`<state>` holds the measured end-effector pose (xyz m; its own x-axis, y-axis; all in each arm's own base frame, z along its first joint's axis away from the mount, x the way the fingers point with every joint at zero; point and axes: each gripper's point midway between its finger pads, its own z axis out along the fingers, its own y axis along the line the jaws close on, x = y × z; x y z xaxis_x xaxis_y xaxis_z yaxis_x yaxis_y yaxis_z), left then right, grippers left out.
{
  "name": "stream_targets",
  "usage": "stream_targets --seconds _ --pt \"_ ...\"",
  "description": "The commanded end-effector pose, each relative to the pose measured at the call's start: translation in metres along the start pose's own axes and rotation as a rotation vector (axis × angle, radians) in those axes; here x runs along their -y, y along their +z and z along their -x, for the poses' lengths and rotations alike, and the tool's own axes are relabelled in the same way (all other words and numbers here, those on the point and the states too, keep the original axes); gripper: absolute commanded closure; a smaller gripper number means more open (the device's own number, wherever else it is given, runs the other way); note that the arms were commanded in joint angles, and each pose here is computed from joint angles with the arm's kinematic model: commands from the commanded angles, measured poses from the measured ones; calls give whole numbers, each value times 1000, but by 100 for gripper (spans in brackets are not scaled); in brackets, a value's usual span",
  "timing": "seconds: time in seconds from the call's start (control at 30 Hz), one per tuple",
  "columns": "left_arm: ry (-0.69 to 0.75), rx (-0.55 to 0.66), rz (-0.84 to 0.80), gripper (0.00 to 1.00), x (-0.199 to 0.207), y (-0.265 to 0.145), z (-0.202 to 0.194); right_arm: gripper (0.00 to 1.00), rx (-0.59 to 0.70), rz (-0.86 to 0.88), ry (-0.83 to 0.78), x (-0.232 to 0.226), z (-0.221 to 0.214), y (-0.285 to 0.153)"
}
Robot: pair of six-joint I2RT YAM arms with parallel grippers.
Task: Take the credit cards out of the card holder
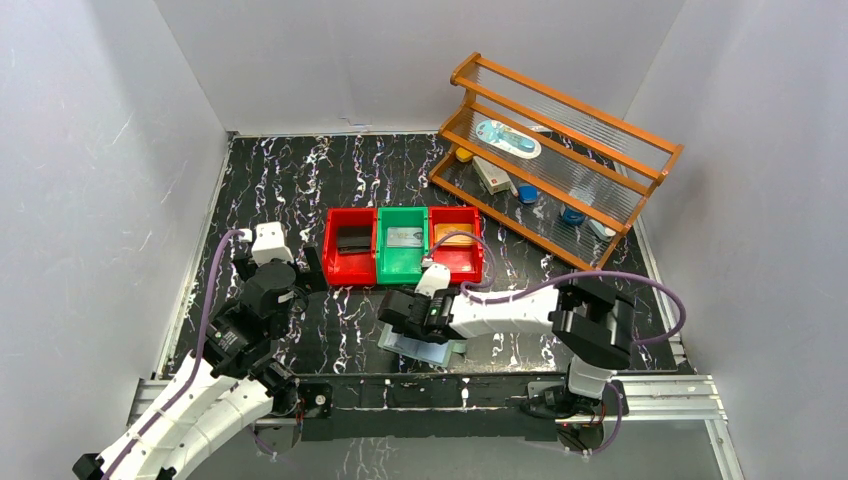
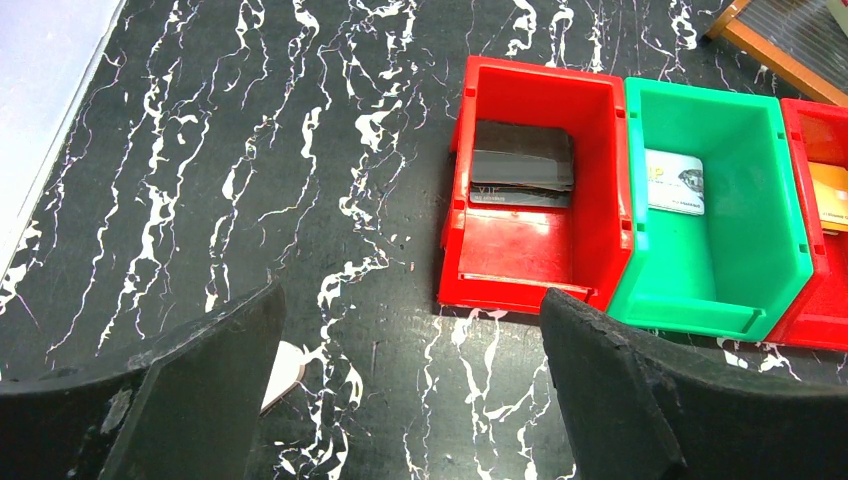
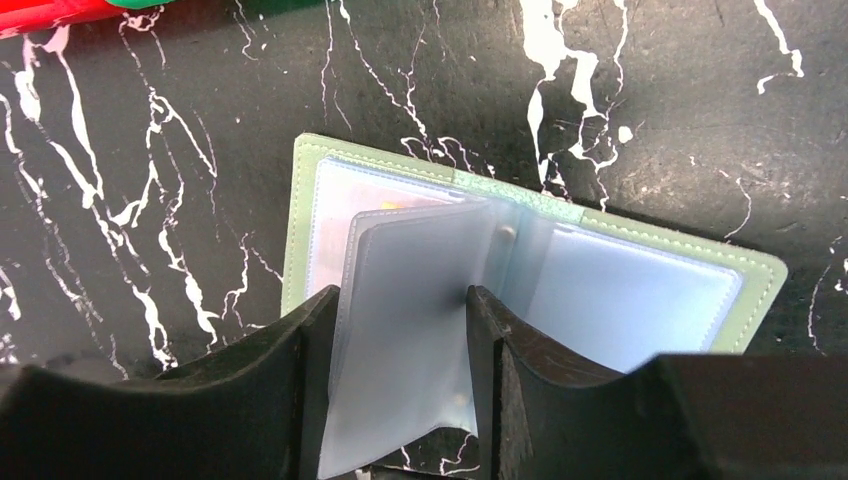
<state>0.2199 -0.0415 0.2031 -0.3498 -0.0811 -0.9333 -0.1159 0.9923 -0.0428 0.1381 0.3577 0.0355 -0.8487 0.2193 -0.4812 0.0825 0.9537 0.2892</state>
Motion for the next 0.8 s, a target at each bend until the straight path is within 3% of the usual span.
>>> stream_targets --seconds 0.0,0.77 --pt "-2 1 20 2 -3 1 -1 45 10 122 62 -17 7 -16" --pt "0 0 16 2 -2 1 -1 52 22 159 108 5 13 -31"
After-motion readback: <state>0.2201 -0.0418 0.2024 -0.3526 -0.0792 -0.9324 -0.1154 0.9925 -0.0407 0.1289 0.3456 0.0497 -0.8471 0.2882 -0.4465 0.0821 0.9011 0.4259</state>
